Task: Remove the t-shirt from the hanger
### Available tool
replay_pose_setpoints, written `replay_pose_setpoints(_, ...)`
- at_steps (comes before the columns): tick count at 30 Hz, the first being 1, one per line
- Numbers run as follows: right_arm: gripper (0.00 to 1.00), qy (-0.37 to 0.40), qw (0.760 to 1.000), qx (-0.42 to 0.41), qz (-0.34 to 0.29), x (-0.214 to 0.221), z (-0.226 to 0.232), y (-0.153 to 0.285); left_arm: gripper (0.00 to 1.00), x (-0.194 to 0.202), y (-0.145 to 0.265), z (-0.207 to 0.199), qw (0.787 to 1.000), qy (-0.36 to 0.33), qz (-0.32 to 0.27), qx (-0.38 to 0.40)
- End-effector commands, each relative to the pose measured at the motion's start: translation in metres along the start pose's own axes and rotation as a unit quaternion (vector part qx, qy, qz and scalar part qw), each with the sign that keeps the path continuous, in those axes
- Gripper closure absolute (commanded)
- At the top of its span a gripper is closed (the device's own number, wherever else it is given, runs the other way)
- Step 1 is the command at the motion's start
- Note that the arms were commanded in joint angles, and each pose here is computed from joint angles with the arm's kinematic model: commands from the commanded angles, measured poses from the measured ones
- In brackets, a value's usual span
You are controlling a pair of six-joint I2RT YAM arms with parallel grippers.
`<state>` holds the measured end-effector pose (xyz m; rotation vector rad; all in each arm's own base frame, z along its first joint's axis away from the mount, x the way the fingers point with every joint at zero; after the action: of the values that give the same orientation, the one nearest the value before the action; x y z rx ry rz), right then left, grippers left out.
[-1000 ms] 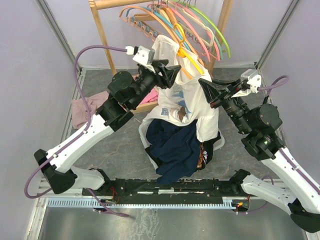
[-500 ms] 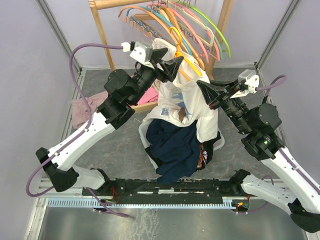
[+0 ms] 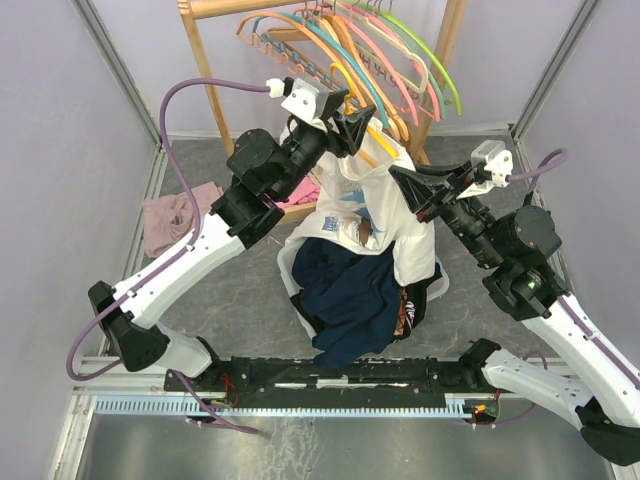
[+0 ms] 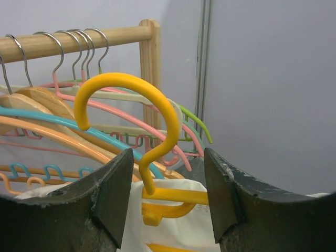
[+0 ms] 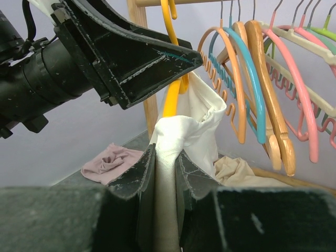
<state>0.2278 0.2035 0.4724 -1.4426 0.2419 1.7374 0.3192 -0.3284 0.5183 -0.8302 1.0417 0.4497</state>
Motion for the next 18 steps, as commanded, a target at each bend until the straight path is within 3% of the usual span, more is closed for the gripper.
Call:
replay_pose_setpoints(1, 0.98, -0.003, 0.998, -0.038, -0.052, -0.032, 0.019, 0.003, 0.42, -0.026, -0.006, 0.009, 0.999, -0.021, -0.037, -0.014)
replay_pose_setpoints(6, 0.98, -0.006, 0.998, -0.037, -0.056, -0.035, 0.019, 0.003, 0.59, -0.025, -0.006, 0.008, 0.999, -0.022, -0.036, -0.011)
replay_pose_setpoints(11, 0.98, -0.009, 0.998, -0.029, -0.051, -0.034, 0.017, 0.001, 0.84, -0.029, -0.003, 0.011, 0.999, -0.027, -0.037, -0.013)
replay_pose_setpoints(16, 0.97, -0.013, 0.999, -0.016, -0.043, -0.033, 0.014, -0.001, 0.97, -0.034, 0.000, 0.016, 0.999, -0.033, -0.036, -0.021)
replay_pose_setpoints(18, 0.81, -0.011, 0.999, -0.013, -0.038, -0.033, 0.013, 0.000, 0.97, -0.036, 0.000, 0.018, 0.998, -0.035, -0.036, -0.026)
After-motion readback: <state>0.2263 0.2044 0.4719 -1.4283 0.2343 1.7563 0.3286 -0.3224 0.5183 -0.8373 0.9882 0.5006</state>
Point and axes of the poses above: each gripper's point midway between its finger pads, its own y axis back along the fingers, its own z axis along the line the jaws close on, x = y × z, the point moved 1 cm from there along y, back along the fingers, and after that the axes turned 15 degrees about -y, right-handed, at the moved point
